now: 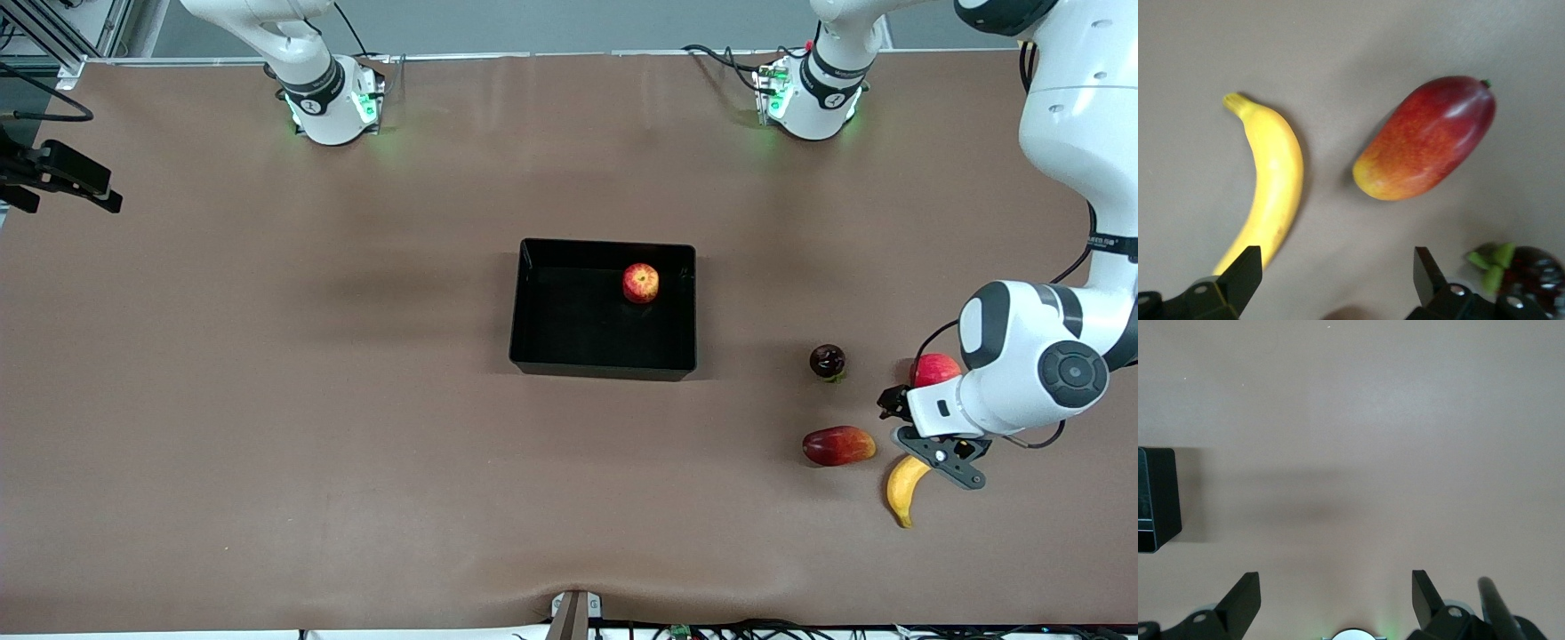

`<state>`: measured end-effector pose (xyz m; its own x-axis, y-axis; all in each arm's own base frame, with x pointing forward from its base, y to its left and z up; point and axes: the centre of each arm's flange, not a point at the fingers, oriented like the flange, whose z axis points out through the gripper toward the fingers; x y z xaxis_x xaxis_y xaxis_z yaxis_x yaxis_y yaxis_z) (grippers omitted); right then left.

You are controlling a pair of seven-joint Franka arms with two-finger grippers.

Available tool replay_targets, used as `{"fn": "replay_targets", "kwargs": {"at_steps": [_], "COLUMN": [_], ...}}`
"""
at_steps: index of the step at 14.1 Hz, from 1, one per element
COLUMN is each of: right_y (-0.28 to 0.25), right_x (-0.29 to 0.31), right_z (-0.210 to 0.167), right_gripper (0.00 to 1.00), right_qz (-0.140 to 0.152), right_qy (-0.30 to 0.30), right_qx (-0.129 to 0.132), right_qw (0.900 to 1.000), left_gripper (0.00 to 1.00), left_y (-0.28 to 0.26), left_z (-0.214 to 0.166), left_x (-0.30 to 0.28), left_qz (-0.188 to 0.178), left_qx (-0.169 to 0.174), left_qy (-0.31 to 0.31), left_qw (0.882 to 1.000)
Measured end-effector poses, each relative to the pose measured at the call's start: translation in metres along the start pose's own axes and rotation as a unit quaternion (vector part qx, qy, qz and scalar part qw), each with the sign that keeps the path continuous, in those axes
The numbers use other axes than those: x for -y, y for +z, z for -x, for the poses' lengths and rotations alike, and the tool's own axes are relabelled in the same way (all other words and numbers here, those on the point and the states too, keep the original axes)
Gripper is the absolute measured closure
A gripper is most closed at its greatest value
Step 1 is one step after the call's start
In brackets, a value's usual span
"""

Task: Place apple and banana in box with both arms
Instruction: 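Move the left gripper back over the yellow banana, then lower the left gripper around the banana's middle and close it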

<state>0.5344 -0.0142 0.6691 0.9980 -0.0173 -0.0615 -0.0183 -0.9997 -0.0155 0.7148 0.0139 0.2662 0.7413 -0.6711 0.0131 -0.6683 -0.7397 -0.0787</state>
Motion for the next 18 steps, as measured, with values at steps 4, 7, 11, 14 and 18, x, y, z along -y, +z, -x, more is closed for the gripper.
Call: {"fn": "replay_targets", "kwargs": {"at_steps": [4, 7, 11, 14, 18], "right_y": [0.000, 0.000, 0.000, 0.000, 0.000], "right_x": [0.003, 0.004, 0.005, 0.007, 0.006], "right_z": [0.000, 0.000, 0.000, 0.000, 0.000], "right_gripper": [0.00, 0.00, 0.00, 0.00, 0.00], "right_qz": [0.000, 0.000, 0.000, 0.000, 0.000], "right_qy": [-0.003, -0.004, -0.005, -0.007, -0.006], "right_qx": [0.000, 0.000, 0.000, 0.000, 0.000], "right_qw": [1.000, 1.000, 1.000, 1.000, 1.000], "left_gripper": [0.00, 0.00, 0.00, 0.00, 0.31], "left_y": [0.018, 0.038, 0.070, 0.080, 0.079], "left_z": [0.011, 0.018, 0.030, 0.033, 0.031], "left_x": [0.017, 0.029, 0.042, 0.045, 0.047], "left_qz": [-0.017, -0.028, -0.035, -0.037, -0.042], "left_qx": [-0.013, -0.038, -0.058, -0.064, -0.070], "left_qy": [0.067, 0.117, 0.150, 0.149, 0.148], "left_qw": [0.998, 0.992, 0.986, 0.986, 0.986]}}
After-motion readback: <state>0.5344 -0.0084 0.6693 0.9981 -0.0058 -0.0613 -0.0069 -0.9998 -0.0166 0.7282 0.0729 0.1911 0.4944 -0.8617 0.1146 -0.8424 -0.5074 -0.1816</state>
